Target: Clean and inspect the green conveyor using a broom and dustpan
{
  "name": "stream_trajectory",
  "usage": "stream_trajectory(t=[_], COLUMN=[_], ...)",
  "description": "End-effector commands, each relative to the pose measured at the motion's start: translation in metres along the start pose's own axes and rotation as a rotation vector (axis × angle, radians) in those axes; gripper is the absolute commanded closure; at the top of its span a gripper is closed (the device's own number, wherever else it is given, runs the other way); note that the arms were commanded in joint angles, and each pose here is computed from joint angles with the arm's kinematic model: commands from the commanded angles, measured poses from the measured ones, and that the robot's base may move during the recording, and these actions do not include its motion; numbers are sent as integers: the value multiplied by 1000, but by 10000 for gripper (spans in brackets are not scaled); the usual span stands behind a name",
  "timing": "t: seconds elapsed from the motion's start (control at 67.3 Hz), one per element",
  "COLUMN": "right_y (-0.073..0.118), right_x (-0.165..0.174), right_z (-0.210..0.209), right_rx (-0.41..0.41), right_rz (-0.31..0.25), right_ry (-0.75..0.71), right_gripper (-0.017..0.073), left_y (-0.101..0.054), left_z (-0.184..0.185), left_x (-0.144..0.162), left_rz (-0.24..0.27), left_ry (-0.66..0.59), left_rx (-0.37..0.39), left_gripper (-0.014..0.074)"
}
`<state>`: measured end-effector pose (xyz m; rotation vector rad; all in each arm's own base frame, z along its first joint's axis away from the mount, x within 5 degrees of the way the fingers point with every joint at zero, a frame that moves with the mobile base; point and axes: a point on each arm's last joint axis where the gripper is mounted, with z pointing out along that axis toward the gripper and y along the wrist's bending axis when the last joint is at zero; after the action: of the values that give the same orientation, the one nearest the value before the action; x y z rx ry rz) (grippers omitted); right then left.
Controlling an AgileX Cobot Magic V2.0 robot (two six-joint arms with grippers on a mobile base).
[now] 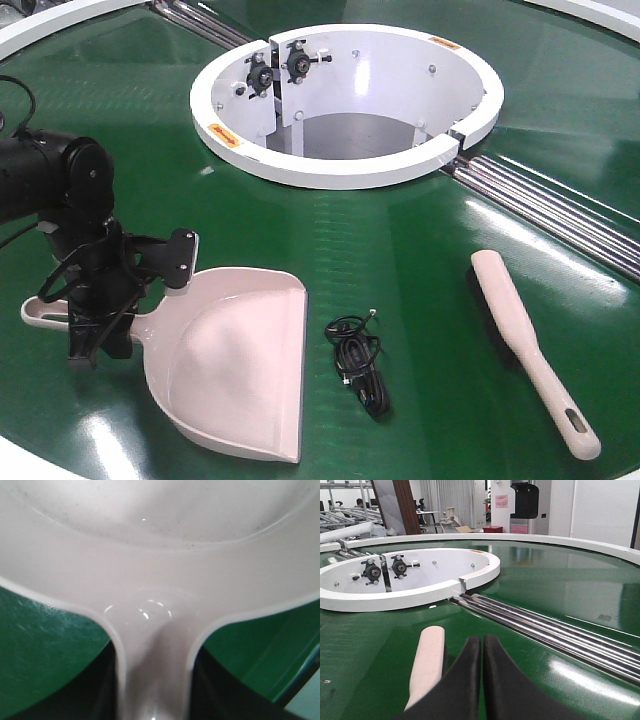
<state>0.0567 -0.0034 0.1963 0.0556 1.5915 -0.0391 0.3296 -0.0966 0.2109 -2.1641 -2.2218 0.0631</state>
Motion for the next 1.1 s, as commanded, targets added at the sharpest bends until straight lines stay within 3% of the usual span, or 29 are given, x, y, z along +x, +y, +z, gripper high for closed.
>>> stream_trajectory(t=[0.0, 0.223, 0.297, 0.416, 0.535, 0.728, 0.907, 1.085], right_y=[0, 0, 0, 0, -1, 1, 3, 6], right_x=[0, -2, -8, -20, -30, -89, -130, -129], right_z=[-1, -1, -1, -4, -5, -7, 5, 25], right_rx=[4, 4, 3, -1, -6, -13, -25, -26], right_rz=[-4, -4, -3, 46, 108, 126, 172, 171], right_ry=[-70, -83, -145, -277, -271, -251, -44, 272], right_gripper=[569, 569, 569, 569, 569, 569, 569, 569], left_y=[-1, -1, -1, -1, -1, -1, -1, -1], left_z=[-23, -23, -23, -23, -23, -23, -23, -23], left_x=[-3, -3, -3, -3, -3, -3, -3, -3], left_rz=[-25, -25, -25, -25, -25, -25, -25, -25], left_ry=[-44, -44, -44, -44, -44, -44, -44, -44], left_rx=[-78, -78, -78, -78, -78, -78, -78, -78], left_gripper=[601, 601, 601, 601, 601, 601, 601, 601])
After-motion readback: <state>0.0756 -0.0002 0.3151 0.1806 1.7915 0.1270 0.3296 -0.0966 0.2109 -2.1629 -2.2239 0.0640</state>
